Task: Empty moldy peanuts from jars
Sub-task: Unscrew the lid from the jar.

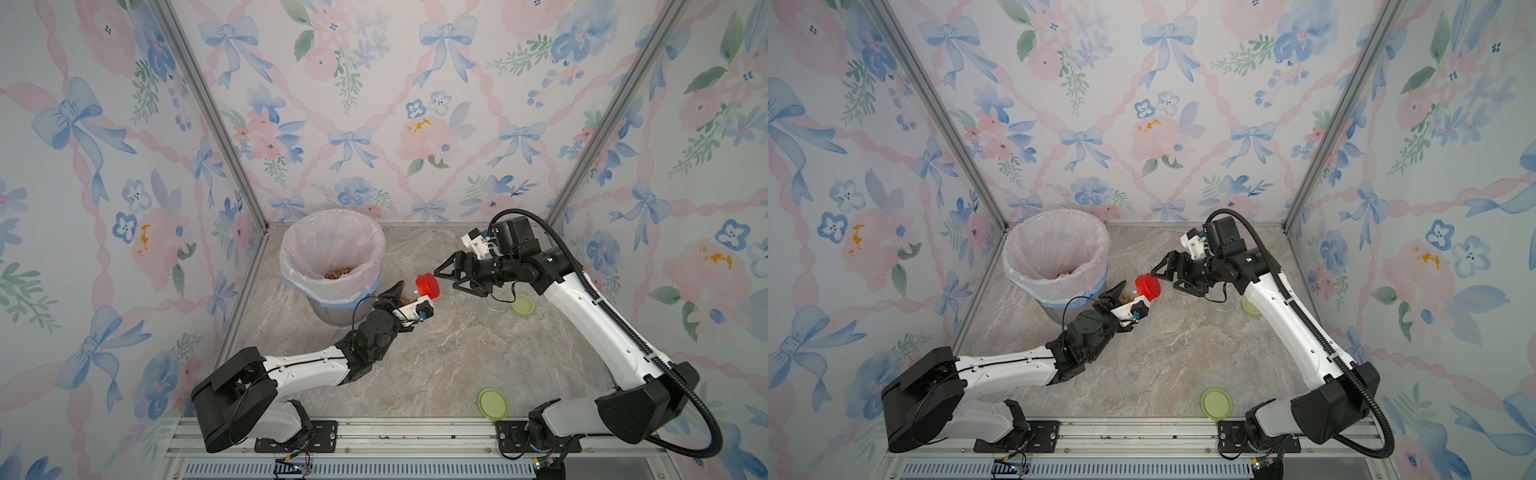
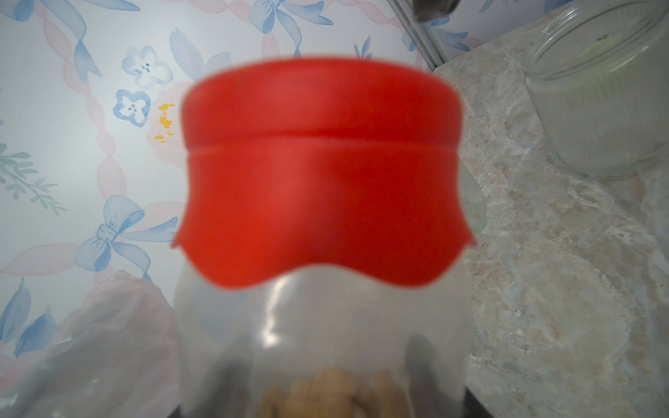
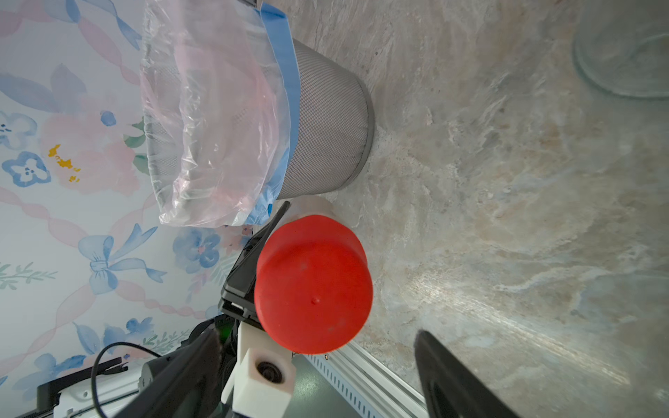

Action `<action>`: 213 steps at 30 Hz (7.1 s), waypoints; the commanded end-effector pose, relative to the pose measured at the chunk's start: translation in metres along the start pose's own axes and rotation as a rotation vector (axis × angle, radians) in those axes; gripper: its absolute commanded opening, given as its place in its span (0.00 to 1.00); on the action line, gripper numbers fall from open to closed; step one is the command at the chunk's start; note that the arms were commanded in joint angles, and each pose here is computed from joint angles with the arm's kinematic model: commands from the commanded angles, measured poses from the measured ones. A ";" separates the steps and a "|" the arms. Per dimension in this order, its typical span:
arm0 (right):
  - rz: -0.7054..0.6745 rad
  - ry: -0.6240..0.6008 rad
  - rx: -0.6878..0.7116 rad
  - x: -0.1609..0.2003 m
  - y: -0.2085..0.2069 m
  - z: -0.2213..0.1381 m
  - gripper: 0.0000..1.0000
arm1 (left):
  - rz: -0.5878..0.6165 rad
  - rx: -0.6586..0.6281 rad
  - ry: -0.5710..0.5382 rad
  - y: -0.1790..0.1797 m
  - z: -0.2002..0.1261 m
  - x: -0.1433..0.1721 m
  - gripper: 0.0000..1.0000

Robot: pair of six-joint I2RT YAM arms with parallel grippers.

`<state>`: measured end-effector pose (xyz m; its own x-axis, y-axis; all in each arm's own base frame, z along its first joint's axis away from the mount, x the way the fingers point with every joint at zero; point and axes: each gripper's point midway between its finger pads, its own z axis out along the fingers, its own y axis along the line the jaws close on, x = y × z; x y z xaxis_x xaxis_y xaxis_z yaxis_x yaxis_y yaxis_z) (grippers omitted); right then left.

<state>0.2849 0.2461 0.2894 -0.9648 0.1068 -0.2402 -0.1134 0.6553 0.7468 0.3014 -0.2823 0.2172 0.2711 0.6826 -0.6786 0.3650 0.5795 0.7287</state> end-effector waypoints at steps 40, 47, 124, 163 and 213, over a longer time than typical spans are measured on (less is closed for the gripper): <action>-0.116 0.093 0.016 0.013 -0.007 0.041 0.60 | 0.032 -0.070 -0.022 0.017 0.008 -0.024 0.10; -0.475 0.092 0.011 0.008 -0.004 0.027 0.55 | -0.168 0.131 -0.221 0.002 -0.016 -0.052 0.14; -0.527 0.079 0.078 0.013 0.029 0.021 0.58 | -0.181 0.079 -0.251 0.035 -0.024 -0.054 0.08; -0.264 -0.317 -0.082 -0.009 0.041 -0.094 0.95 | -0.152 0.163 -0.187 0.023 -0.013 -0.047 0.00; -0.111 0.006 0.061 0.027 0.005 0.019 0.63 | -0.041 0.076 -0.157 0.028 -0.001 -0.063 0.00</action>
<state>0.2803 0.2606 0.2859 -0.9328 0.0818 -0.3509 -0.1916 0.7121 0.6754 0.2919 -0.2975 0.2395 0.3287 0.6543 -0.6810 0.4787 0.5061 0.7174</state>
